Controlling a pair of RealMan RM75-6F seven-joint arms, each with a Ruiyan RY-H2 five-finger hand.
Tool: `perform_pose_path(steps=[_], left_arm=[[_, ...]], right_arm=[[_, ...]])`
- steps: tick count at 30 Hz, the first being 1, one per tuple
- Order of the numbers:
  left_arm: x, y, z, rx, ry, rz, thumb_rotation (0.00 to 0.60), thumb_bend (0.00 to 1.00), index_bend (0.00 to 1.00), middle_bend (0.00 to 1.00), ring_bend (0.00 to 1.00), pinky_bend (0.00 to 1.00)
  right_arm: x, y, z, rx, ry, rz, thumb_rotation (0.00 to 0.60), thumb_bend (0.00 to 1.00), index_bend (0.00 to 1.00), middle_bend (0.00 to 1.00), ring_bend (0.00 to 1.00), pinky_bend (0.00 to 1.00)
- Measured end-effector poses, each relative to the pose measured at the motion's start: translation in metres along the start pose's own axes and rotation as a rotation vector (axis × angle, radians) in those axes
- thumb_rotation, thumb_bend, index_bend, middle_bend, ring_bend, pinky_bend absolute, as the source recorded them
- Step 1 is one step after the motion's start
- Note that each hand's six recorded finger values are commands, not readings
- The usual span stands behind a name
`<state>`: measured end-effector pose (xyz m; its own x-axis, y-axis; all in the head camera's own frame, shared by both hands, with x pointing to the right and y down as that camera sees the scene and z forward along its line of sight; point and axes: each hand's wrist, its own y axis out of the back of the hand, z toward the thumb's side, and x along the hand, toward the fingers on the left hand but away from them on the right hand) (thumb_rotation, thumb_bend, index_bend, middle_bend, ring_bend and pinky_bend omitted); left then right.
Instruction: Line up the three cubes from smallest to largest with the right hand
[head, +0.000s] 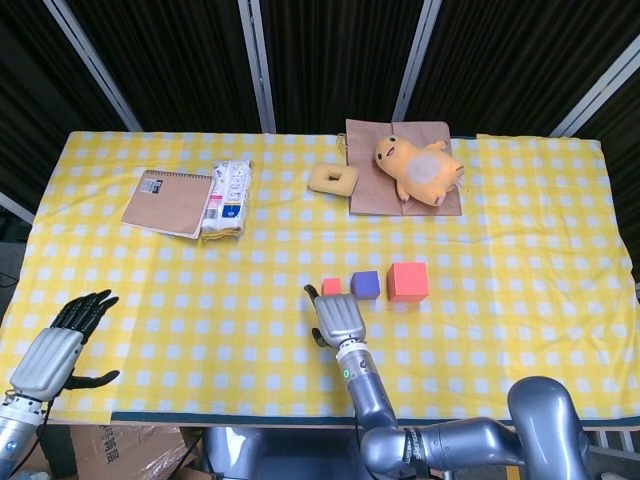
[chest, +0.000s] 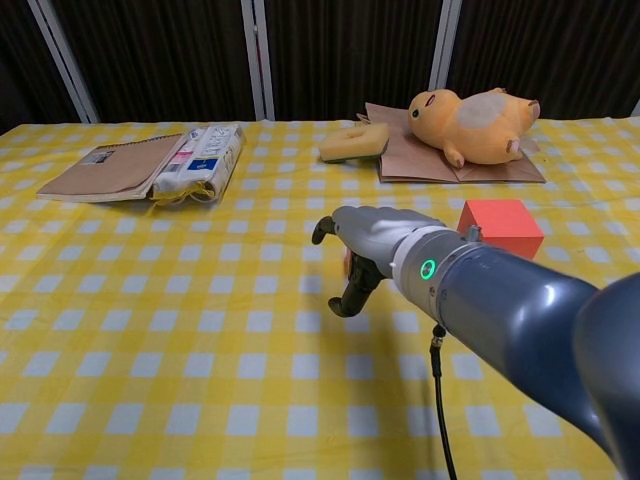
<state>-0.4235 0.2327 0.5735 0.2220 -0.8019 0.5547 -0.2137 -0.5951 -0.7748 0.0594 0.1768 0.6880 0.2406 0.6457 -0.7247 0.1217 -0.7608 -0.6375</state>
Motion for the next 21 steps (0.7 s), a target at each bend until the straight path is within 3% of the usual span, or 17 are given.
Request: perform_pose_path(steps=[21], left_arm=[[0.000,0.000,0.000,-0.007,0.002,-0.011,0.600,0.00,0.00,0.00,0.00,0.00]], right_arm=[[-0.016,-0.016,-0.032,0.025,-0.112,0.001,0.600,0.44,0.16,0.98,1.00,1.00]])
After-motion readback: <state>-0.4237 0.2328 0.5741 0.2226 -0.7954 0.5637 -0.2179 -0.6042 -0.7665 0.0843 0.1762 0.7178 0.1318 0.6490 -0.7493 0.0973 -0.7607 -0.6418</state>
